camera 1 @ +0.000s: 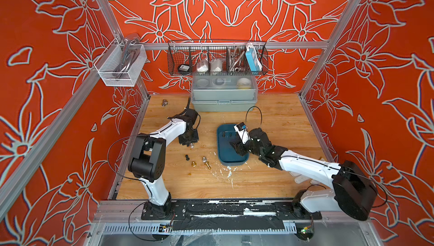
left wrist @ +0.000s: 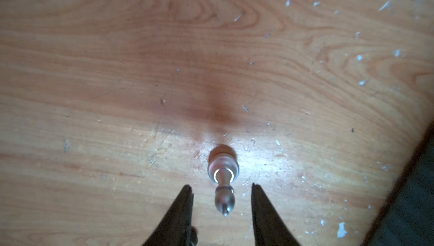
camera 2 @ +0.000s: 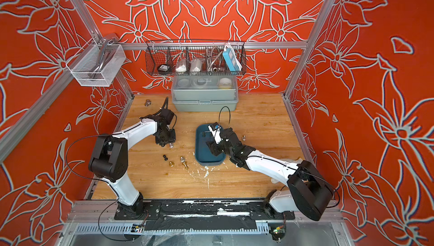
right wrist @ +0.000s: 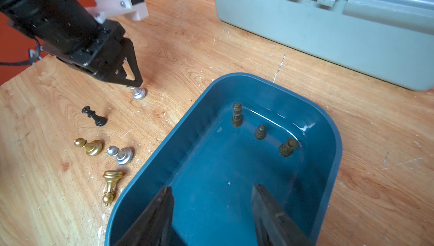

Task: Put the chess pieces into the storage box
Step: Pick up the chess piece at the center of the board.

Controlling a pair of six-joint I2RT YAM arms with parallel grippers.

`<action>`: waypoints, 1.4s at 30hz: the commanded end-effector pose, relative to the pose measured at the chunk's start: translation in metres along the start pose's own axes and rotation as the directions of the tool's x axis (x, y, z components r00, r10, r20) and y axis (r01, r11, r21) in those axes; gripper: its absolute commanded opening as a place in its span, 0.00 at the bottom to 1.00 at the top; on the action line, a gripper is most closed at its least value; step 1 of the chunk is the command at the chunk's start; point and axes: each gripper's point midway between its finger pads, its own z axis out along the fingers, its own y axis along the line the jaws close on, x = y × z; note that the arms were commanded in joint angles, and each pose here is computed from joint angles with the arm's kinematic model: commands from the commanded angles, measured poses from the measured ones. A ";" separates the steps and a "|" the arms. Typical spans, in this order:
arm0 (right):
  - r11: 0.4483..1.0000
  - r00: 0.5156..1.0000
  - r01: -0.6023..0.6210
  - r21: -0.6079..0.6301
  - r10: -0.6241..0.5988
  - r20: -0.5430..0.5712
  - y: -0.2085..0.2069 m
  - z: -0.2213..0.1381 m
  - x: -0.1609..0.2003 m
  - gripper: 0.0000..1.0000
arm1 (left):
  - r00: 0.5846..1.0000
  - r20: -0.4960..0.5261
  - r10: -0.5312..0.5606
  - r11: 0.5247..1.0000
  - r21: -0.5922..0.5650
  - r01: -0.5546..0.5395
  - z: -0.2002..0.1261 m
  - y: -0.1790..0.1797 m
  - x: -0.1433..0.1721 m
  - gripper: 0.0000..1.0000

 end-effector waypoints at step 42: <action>0.999 0.998 0.012 0.039 -0.009 -0.064 -0.002 0.016 0.006 0.58 | 0.999 -0.011 0.035 0.999 -0.023 -0.036 0.019 -0.001 -0.006 0.09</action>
